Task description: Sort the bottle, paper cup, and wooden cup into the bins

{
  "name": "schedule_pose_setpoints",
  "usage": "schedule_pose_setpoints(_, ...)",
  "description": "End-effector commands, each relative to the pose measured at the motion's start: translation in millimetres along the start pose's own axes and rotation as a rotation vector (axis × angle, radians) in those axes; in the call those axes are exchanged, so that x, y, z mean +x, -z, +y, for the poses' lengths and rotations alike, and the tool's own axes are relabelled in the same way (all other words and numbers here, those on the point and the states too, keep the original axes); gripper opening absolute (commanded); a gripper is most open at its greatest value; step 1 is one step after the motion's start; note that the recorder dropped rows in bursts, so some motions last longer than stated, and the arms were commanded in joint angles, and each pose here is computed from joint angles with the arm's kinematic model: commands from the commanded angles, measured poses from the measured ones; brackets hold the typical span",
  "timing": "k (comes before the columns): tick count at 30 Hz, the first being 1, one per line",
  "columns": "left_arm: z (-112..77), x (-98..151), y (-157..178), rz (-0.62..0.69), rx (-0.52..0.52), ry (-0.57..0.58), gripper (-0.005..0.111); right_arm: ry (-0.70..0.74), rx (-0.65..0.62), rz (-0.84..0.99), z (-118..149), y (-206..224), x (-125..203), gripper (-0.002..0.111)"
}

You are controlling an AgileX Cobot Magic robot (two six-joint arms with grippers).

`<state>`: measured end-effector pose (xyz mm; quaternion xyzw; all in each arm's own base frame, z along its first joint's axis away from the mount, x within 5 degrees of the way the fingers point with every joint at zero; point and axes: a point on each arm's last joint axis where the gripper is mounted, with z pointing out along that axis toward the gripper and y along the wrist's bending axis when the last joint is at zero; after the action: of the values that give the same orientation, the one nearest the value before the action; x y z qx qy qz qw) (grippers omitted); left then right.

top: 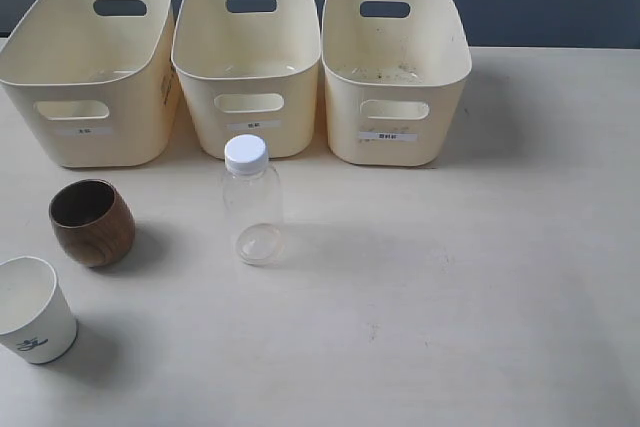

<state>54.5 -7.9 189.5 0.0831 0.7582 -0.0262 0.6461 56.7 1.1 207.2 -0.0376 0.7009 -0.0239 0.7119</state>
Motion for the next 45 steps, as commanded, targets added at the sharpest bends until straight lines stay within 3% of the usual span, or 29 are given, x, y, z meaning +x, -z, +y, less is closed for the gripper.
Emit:
schedule_pose_setpoints(1,0.0,-2.1,0.0,-0.013,0.002,0.000,0.000,0.002,-0.002,-0.008,0.1,0.2,-0.1,-0.001)
schedule_pose_setpoints(14,0.0,-2.1,0.0,-0.013,0.002,0.000,0.000,0.000,0.000,-0.029,0.0,0.3,-2.1,-0.001)
schedule_pose_setpoints(18,0.0,-2.1,0.0,-0.013,0.002,0.000,0.000,-0.334,-0.009,-0.072,-0.3,0.4,-6.0,-0.001)
schedule_pose_setpoints(20,0.0,-2.1,0.0,-0.013,0.002,0.000,0.000,-0.412,-0.010,-0.087,-0.8,0.6,-7.3,-0.001)
schedule_pose_setpoints(33,0.0,-2.1,0.0,-0.013,0.002,0.000,0.000,-0.550,-0.006,-0.137,-2.8,1.0,-11.4,-0.001)
schedule_pose_setpoints(40,0.0,-2.1,0.0,-0.013,0.002,0.000,0.000,-0.478,-0.030,-0.243,-6.6,8.1,-67.6,-0.001)
schedule_pose_setpoints(45,0.0,-2.1,0.0,-0.013,0.002,0.000,0.000,-0.473,-0.055,-0.161,-6.4,-8.2,-96.3,-0.001)
